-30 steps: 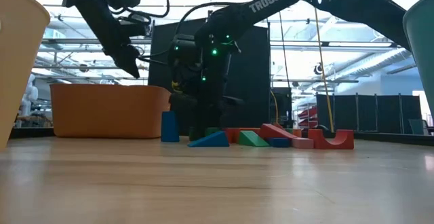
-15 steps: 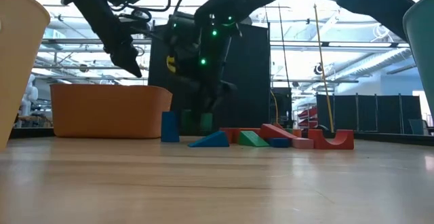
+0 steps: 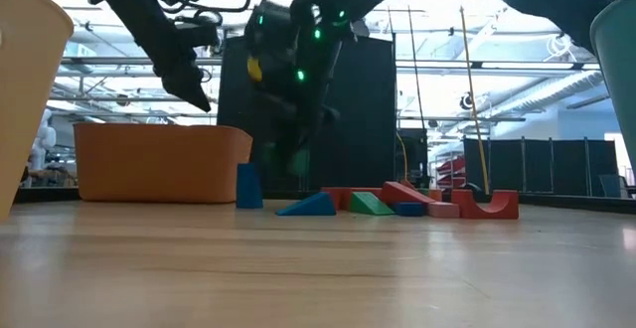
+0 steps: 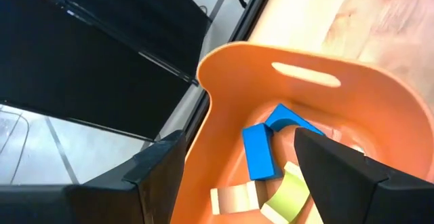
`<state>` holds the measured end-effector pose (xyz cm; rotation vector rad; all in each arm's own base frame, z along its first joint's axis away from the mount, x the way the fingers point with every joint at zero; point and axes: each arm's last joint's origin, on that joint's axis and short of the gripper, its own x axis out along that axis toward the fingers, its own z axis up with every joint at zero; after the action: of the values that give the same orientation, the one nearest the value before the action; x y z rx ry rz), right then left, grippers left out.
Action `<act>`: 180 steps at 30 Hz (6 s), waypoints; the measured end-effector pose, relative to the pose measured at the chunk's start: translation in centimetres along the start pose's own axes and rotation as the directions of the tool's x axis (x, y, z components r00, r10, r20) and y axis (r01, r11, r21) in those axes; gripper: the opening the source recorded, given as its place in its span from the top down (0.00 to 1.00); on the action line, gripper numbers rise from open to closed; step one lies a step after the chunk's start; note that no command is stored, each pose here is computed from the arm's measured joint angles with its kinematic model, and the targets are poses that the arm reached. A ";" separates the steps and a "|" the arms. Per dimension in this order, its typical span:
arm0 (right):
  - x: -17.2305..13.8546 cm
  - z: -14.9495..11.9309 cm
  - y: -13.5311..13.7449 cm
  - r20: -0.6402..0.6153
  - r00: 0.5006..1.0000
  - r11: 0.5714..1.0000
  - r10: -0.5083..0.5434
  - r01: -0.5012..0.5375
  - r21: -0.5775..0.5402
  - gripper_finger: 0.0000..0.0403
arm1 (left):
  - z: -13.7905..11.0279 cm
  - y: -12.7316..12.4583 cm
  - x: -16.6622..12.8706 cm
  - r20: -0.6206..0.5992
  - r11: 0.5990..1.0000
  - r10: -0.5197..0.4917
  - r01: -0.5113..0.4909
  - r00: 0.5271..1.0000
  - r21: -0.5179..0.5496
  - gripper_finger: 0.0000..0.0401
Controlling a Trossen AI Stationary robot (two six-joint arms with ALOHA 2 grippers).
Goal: Sort blocks by size
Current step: Put the dark green arch block into the orange bin
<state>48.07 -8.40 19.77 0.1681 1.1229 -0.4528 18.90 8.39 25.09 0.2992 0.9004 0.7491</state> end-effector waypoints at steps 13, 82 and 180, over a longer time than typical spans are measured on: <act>-2.4 1.3 -1.7 0.103 0.994 0.997 0.043 -0.036 -0.067 0.95 | 0.4 -0.5 -0.3 0.044 0.998 -0.054 0.055 0.998 -0.024 0.31; -7.8 -11.5 -5.9 0.331 0.648 0.714 0.687 -0.513 -0.477 0.94 | 8.3 -12.1 1.7 0.534 0.708 -0.617 0.111 0.578 0.698 0.31; -8.9 -16.1 -16.6 0.020 0.987 0.960 -0.160 0.150 0.238 0.67 | 1.0 2.4 3.6 -0.139 0.970 -0.112 0.078 0.984 -0.231 0.65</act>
<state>24.44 -15.26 22.35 0.2790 1.0464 -0.7276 20.01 12.71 24.80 -0.0018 0.9559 0.7844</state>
